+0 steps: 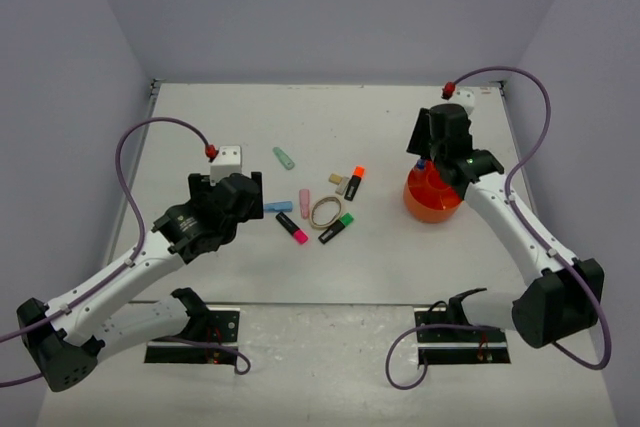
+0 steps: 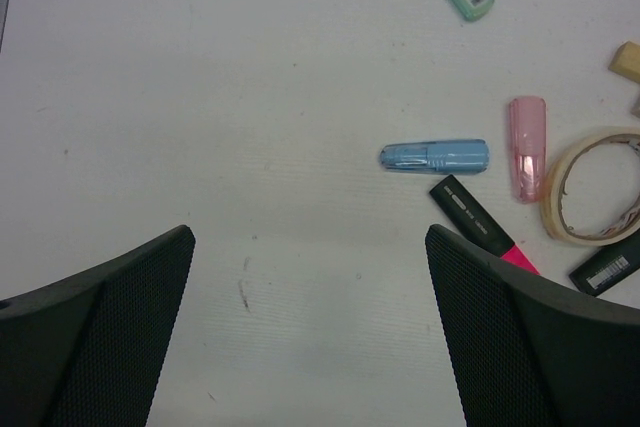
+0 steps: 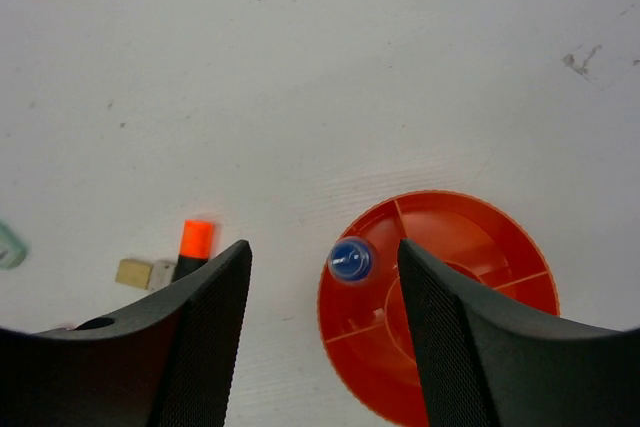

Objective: Sort the stationery into containers
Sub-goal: Pick up the stationery from the center of the board.

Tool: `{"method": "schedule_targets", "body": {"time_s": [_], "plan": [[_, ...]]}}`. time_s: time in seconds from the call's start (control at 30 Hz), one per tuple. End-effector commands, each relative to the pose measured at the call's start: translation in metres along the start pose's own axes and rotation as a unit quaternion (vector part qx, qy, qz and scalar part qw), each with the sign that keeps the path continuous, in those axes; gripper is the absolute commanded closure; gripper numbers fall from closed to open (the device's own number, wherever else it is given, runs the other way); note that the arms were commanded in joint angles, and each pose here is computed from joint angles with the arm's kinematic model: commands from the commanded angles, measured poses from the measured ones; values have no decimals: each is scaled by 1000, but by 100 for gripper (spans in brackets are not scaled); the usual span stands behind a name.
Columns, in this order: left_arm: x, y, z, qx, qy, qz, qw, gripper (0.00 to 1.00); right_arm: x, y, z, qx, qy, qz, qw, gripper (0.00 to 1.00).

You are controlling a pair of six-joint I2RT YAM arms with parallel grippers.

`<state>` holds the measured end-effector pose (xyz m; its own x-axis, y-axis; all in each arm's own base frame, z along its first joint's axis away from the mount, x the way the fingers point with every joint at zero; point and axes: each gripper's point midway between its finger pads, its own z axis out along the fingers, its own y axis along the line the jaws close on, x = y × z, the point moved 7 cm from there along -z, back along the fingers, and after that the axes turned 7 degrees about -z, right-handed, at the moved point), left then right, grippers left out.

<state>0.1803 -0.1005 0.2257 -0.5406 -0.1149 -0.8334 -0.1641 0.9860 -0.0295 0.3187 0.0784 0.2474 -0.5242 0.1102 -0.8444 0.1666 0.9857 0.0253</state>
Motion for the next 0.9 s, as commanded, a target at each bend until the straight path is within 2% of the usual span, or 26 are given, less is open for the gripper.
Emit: {"method": "schedule_targets", "body": {"time_s": [0.0,0.2,0.4,0.57,0.87], "plan": [[-5,2,2,-34,-16,-34,999,0,-27,15,-44,-73,-43,-2,996,37],[-13,-11,0,-51,2,-125,991,0,-20,44,-84,-185,-39,-54,980,35],[-6,-45,23,-19,31,-122,992,0,4,69,-94,-255,4,-97,962,34],[-7,-66,36,-30,52,-143,988,0,28,77,-77,-241,53,-86,965,35],[-13,-90,93,-74,77,-180,978,0,37,80,-82,-264,53,-74,960,36]]}}
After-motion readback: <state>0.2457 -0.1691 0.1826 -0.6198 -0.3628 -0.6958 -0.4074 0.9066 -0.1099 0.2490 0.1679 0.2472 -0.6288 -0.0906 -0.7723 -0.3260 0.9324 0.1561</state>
